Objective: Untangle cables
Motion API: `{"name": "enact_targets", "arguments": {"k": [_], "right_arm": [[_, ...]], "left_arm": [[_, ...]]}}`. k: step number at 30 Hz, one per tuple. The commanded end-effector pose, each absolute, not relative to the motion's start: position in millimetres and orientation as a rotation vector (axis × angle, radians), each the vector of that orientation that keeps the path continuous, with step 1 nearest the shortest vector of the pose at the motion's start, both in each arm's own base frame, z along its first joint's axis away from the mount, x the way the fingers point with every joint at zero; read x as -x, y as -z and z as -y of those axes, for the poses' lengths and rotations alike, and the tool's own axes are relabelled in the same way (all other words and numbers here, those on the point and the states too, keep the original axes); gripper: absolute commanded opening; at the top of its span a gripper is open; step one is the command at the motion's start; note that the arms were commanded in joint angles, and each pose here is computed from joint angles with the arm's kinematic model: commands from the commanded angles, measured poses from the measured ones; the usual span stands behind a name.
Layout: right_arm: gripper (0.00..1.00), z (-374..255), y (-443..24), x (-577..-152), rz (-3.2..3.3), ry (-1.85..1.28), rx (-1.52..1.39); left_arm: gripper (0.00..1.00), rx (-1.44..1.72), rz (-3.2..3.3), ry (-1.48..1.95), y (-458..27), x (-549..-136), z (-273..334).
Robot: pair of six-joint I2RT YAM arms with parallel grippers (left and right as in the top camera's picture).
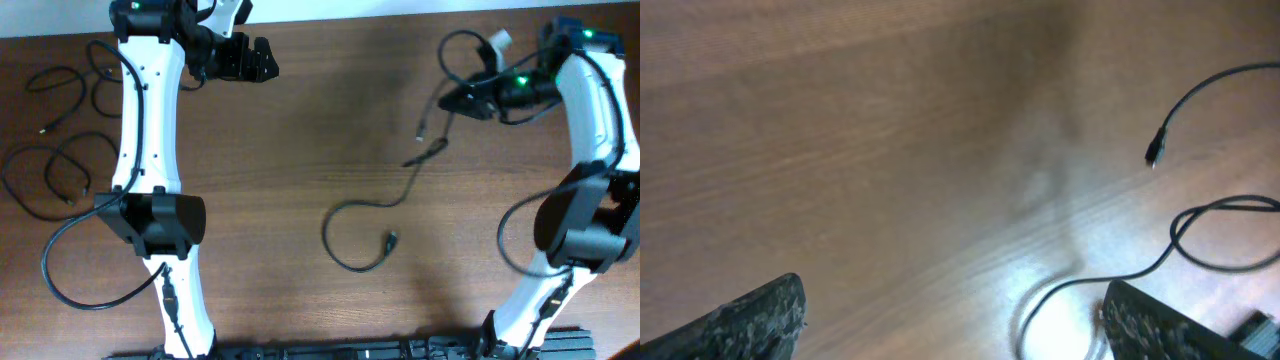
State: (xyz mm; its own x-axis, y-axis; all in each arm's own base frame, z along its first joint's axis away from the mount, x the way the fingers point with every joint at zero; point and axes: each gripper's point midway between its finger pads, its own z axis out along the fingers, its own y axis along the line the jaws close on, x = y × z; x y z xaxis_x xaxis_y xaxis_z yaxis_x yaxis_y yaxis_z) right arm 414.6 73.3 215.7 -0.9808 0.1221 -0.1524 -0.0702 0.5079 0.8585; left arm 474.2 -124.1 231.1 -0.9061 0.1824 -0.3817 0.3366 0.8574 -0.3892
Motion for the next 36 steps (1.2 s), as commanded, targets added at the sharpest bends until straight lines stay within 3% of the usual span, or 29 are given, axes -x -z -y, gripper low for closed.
{"name": "enact_targets", "arguments": {"k": [1,3,5,9,12,13,15,19,21,22,24,25,27,28,29,30,31,34,36], "right_arm": [[0.04,-123,-314,-406,-2.345,-1.550,0.125],[0.04,-135,-315,-416,-2.447,-1.427,-0.073],[0.04,-126,-287,-428,-2.586,-1.221,-0.510],[0.04,-101,-269,-442,-2.570,-0.999,-0.825],[0.04,-104,-270,-441,-2.576,-1.020,-0.817],[0.04,-108,-271,-438,-2.583,-1.049,-0.812],[0.04,-119,-275,-429,-2.612,-1.144,-0.796],[0.04,-140,-286,-419,-2.628,-1.303,-0.736],[0.04,-140,-286,-419,-2.627,-1.308,-0.738],[0.04,-140,-287,-419,-2.625,-1.313,-0.735],[0.04,-143,-290,-417,-2.624,-1.351,-0.723],[0.04,-141,-290,-419,-2.618,-1.348,-0.727],[0.04,-119,-279,-428,-2.607,-1.196,-0.776],[0.17,-99,-269,-433,-2.607,-1.044,-0.758],[0.61,-78,-256,-433,-2.633,-0.858,-0.730],[0.87,-67,-247,-425,-2.685,-0.730,-0.670],[0.91,-65,-242,-417,-2.731,-0.690,-0.598],[0.91,-66,-239,-407,-2.781,-0.663,-0.422],[0.91,-107,-248,-398,-2.750,-0.790,0.055]], "left_arm": [[0.96,-0.587,-2.632,0.803,-241,-457,160],[0.95,-0.786,-2.555,0.911,-248,-438,196],[0.90,-1.087,-2.420,1.001,-253,-408,231],[0.89,-1.453,-2.187,1.079,-259,-364,282],[0.94,-1.612,-2.079,1.070,-258,-341,312],[0.85,-1.660,-2.048,1.005,-254,-340,323],[0.80,-1.712,-1.991,0.969,-254,-334,341],[0.76,-1.731,-2.013,0.851,-245,-342,340],[0.56,-1.731,-2.014,0.851,-245,-343,340],[0.34,-1.731,-2.015,0.851,-245,-342,340],[0.07,-1.732,-2.014,0.852,-245,-342,340],[0.00,-1.730,-2.017,0.853,-245,-342,340],[0.00,-1.699,-2.050,0.861,-245,-343,339],[0.00,-1.646,-2.080,0.892,-248,-347,338],[0.00,-1.600,-2.061,0.991,-257,-347,337],[0.00,-1.538,-2.008,1.113,-273,-351,333],[0.00,-1.398,-2.034,1.187,-284,-368,325],[0.00,-1.042,-2.204,1.214,-292,-415,292],[0.00,-0.833,-2.318,1.256,-292,-429,273]]}}
